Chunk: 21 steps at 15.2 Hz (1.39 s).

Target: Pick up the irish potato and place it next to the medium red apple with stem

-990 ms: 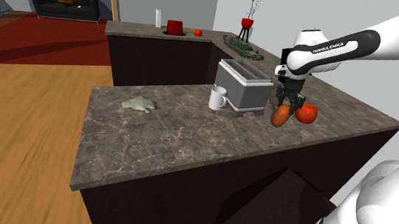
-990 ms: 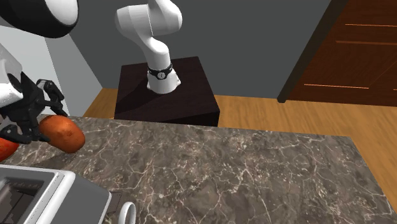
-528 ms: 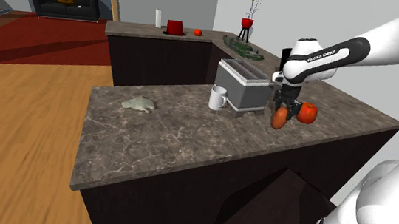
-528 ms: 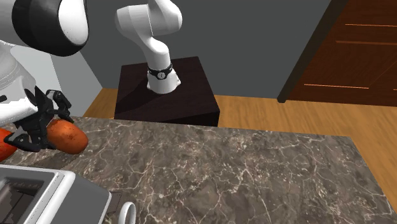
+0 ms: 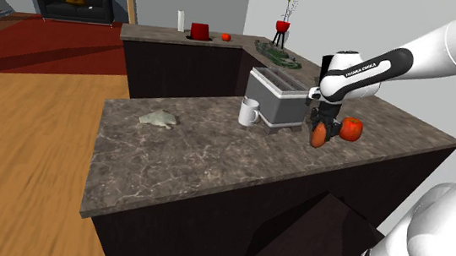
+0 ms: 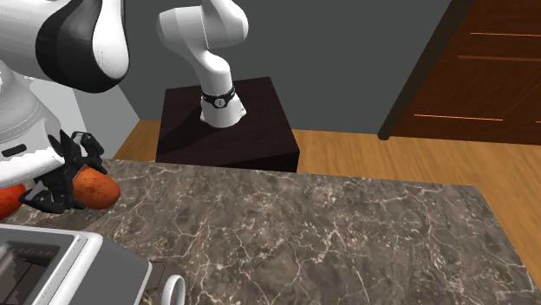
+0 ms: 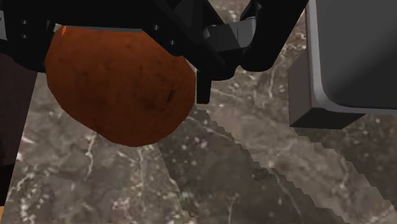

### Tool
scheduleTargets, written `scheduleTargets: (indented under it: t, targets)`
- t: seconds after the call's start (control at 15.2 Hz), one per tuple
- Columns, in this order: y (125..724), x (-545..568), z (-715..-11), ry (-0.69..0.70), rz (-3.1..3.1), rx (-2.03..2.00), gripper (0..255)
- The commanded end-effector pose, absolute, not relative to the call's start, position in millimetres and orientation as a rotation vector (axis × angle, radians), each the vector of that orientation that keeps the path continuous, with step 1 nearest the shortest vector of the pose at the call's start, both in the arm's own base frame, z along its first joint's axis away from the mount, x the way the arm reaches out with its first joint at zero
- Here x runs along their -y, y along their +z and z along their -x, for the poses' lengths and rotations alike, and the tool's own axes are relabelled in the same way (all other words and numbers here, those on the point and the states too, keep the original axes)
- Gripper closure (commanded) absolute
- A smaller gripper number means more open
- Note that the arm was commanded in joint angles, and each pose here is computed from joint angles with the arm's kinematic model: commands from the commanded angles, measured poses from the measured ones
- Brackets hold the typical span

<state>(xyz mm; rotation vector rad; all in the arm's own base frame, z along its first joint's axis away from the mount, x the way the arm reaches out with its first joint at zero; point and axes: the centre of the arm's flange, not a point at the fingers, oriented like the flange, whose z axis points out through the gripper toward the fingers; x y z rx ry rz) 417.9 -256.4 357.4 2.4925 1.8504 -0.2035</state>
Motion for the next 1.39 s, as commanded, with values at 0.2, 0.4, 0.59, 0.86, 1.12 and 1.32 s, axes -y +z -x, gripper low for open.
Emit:
scheduleTargets:
  t: [0.2,0.4,0.59,0.86,1.12,1.32]
  targets:
    - [353,255,-417,-0.212,-2.498,-1.857,0]
    - [354,255,-418,-0.212,-2.498,-1.857,0]
    - [366,254,-418,-0.212,-2.498,-1.857,0]
    - [403,250,-422,-0.212,-2.498,-1.857,0]
    - [403,250,-422,-0.212,-2.498,-1.857,0]
    - [403,250,-422,-0.212,-2.498,-1.857,0]
